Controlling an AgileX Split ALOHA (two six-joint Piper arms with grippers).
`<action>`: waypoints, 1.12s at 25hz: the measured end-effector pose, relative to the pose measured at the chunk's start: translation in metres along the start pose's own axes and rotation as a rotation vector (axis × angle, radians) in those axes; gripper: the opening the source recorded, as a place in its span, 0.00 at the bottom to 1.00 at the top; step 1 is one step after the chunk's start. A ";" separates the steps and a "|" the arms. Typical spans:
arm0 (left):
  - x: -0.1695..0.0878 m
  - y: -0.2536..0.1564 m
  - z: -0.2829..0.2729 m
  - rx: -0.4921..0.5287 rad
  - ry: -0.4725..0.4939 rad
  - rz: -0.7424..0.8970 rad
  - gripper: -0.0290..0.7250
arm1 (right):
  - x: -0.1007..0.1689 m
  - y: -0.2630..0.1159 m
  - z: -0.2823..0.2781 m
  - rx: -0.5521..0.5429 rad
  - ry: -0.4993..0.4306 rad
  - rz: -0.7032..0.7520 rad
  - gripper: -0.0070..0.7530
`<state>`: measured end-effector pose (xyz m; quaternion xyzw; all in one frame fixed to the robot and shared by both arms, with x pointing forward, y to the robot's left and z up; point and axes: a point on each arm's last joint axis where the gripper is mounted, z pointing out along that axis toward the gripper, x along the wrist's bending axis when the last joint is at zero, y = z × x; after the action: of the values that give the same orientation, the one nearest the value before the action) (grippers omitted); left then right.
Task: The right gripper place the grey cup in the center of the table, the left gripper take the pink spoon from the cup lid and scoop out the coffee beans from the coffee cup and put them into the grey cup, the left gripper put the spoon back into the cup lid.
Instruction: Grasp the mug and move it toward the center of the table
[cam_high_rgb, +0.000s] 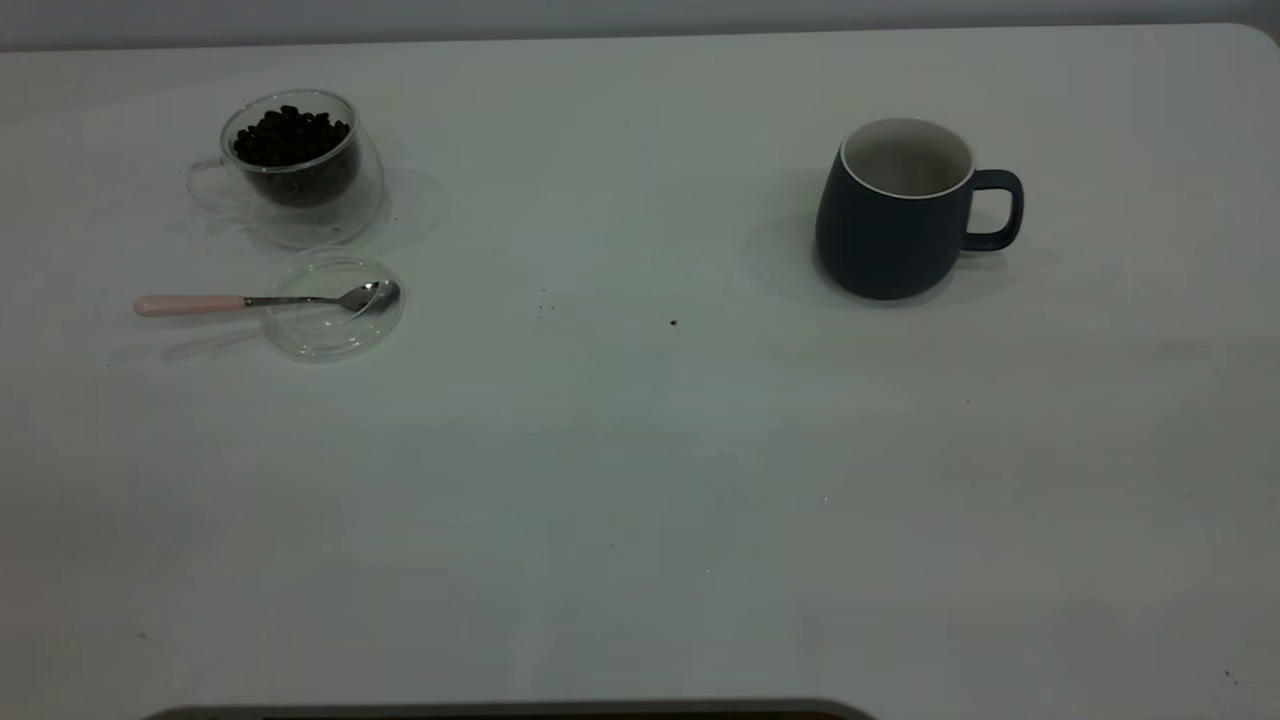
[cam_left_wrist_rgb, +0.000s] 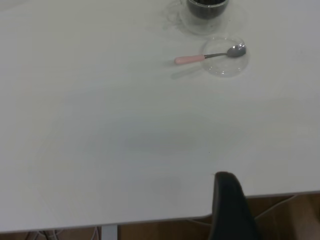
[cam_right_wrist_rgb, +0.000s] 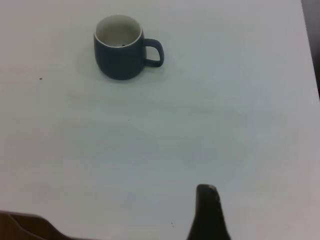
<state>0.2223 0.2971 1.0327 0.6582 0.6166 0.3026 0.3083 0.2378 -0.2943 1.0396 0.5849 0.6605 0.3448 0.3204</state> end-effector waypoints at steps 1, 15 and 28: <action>0.000 0.000 0.000 0.000 0.000 0.000 0.68 | 0.000 0.000 0.000 0.000 -0.001 0.000 0.79; 0.000 0.000 0.000 0.000 0.000 0.000 0.68 | -0.011 0.080 0.043 0.282 -0.010 -0.146 0.86; 0.000 0.000 0.000 0.001 0.000 -0.002 0.68 | -0.026 0.109 0.219 0.434 0.052 -0.615 0.86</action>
<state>0.2222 0.2971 1.0326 0.6576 0.6174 0.3021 0.3084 0.4821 -0.2942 1.0090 0.4045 0.8709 0.0994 0.2607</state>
